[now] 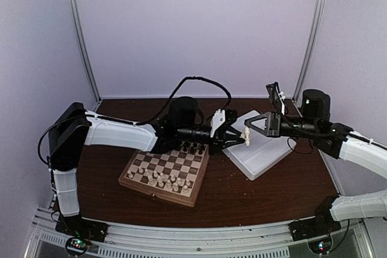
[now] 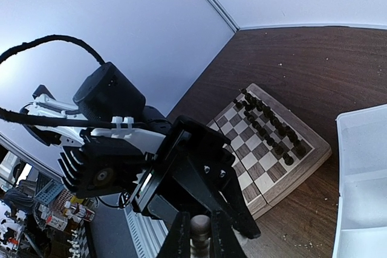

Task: Set up the chess pieces on the board
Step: Pick up the chess piece from the storage box, then place the chess piece in the storage box.

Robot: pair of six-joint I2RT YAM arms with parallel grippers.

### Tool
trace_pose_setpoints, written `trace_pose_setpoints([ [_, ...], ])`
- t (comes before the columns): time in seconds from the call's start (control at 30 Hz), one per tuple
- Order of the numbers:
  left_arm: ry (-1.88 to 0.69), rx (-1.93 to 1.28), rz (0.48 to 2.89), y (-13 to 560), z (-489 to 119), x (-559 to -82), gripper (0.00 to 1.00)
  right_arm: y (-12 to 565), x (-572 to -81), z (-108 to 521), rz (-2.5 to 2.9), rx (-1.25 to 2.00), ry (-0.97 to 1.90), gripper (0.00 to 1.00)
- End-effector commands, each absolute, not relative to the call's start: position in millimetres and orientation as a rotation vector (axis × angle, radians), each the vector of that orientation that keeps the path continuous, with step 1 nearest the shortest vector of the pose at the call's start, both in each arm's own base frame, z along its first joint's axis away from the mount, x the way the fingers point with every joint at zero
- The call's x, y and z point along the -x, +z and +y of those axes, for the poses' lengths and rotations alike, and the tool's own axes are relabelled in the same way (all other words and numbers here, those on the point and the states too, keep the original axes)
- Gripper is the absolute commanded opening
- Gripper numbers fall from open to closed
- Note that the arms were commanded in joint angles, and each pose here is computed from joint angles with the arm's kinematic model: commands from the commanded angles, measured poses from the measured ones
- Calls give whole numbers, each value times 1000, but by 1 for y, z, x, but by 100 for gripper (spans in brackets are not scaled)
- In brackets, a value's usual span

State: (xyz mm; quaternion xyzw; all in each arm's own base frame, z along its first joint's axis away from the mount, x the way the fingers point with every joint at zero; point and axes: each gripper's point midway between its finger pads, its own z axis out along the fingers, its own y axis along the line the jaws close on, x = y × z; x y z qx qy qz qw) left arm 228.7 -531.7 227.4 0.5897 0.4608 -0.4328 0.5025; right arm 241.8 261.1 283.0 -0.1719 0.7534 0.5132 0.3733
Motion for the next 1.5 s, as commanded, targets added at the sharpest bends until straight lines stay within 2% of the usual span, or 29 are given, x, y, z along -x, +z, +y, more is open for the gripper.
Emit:
trace_pose_setpoints([
  [0.0,-1008,-1406,1124,225,-534,-234,1,295,-238,256,1902,453,1276,0],
  [0.43,-950,-1424,1259,203,-504,-226,0,302,-232,244,1897,438,1218,0],
  [0.73,-883,-1435,1457,182,-465,-219,0,292,-233,229,1925,398,1123,0],
  [1.03,-826,-1456,1612,167,-424,-202,2,255,-254,211,2000,260,999,0],
  [1.47,-863,-1455,1669,162,-403,-185,2,165,-287,155,2183,-179,691,0],
])
